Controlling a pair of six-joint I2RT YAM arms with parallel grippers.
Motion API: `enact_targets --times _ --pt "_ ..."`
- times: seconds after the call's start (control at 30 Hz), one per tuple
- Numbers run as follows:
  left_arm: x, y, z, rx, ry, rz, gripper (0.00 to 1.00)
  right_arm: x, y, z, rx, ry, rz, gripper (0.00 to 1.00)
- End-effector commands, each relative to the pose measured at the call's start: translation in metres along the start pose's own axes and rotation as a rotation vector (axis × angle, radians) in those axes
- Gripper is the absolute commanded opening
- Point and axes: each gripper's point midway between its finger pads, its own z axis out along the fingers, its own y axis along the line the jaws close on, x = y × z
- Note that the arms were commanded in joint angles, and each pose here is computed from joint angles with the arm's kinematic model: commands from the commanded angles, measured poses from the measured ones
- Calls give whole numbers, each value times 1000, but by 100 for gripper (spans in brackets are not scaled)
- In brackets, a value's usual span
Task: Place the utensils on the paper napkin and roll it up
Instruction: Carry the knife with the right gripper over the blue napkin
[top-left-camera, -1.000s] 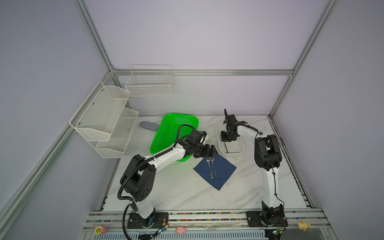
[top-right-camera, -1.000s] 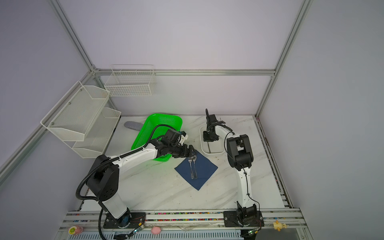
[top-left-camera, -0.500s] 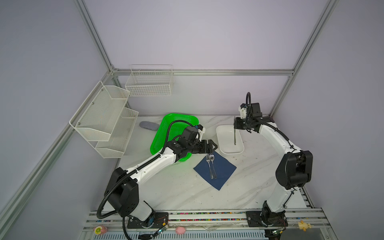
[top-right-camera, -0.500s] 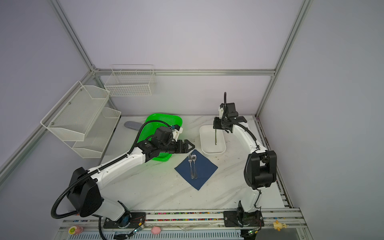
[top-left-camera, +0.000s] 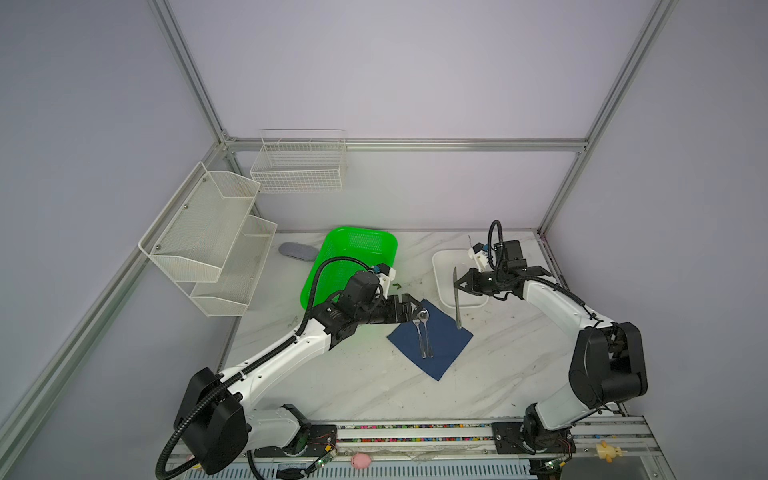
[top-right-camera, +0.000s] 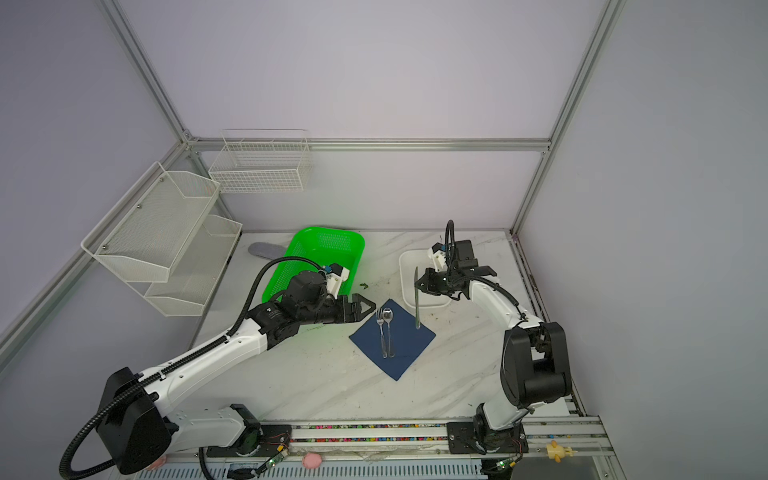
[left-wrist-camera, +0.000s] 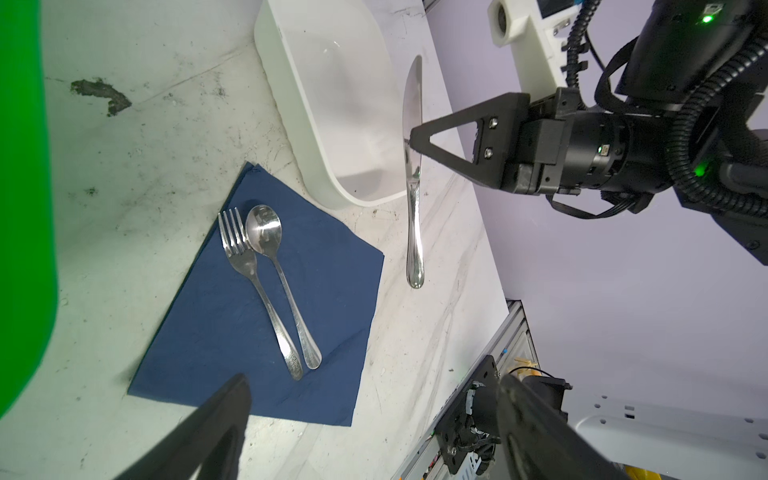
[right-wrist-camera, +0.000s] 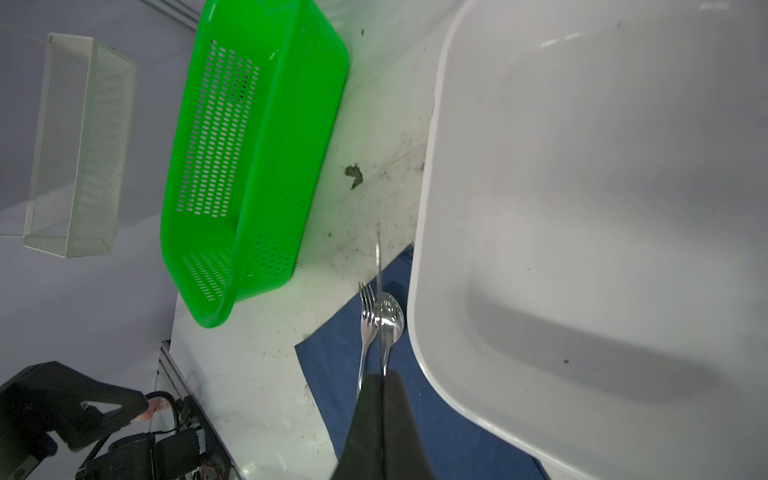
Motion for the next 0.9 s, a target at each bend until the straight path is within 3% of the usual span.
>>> enact_targets --times 0.0,0.27,0.57,0.87 --pt "12 8 -1 -4 -5 -21 91 16 27 6 -96 11 -18 0" --pt "34 17 6 -17 50 -40 91 57 31 55 -94 117 -15 0" --pt "36 16 11 -26 59 -38 91 64 0 79 16 155 -4 0" --pt "38 19 12 -37 60 -38 91 62 -7 94 20 165 39 0"
